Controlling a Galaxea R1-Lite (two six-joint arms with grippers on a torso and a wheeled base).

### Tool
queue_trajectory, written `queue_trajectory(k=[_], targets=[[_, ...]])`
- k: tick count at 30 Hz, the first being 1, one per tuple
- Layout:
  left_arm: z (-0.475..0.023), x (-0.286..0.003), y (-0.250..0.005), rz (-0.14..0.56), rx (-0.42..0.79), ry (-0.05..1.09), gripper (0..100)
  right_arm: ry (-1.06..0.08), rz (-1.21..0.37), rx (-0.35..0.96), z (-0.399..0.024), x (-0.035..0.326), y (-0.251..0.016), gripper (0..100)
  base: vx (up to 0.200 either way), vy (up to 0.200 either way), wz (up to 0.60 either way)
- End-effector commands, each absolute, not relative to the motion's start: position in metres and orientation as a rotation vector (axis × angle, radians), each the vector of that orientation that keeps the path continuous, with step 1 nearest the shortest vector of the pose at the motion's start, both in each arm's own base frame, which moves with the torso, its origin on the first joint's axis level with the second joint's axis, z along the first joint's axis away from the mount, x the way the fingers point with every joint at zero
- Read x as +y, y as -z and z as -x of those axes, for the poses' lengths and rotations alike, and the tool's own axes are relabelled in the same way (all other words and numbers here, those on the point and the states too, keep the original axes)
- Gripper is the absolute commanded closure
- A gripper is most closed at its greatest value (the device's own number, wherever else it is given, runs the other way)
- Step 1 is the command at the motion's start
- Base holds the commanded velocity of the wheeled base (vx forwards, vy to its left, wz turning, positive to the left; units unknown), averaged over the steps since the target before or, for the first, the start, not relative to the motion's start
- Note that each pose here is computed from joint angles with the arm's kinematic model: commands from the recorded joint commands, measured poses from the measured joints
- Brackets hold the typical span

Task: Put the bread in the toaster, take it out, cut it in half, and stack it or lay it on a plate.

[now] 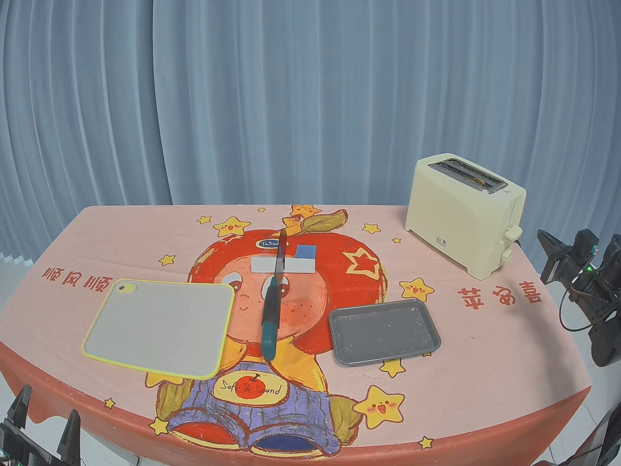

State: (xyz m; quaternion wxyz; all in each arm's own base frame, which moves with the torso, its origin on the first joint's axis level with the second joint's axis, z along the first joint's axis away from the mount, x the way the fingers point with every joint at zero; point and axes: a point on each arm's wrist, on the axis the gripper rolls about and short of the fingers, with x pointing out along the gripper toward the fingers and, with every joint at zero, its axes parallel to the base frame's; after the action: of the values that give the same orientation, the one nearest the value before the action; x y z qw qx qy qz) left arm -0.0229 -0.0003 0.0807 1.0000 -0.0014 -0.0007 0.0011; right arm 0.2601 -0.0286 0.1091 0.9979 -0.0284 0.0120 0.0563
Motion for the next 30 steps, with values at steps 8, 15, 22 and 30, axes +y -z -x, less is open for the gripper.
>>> queue_trajectory(k=[8, 15, 22, 30], targets=[[0.023, 0.000, -0.075, 0.003, 0.000, -0.002, 0, -0.113, 0.060, 0.037, -0.259, -0.028, -0.105, 100, 0.000, 0.000, 0.00], [0.023, 0.000, -0.075, 0.003, 0.000, -0.002, 0, -0.120, 0.046, 0.052, -0.257, -0.028, -0.102, 100, 0.000, 0.000, 0.00], [0.023, 0.000, -0.075, 0.003, 0.000, -0.003, 0, -0.135, 0.028, 0.108, -0.259, -0.031, -0.088, 100, 0.000, 0.000, 0.00], [0.023, 0.000, -0.075, 0.003, 0.000, -0.002, 0, -0.152, 0.020, 0.134, -0.262, -0.030, -0.081, 100, 0.000, 0.000, 0.00]])
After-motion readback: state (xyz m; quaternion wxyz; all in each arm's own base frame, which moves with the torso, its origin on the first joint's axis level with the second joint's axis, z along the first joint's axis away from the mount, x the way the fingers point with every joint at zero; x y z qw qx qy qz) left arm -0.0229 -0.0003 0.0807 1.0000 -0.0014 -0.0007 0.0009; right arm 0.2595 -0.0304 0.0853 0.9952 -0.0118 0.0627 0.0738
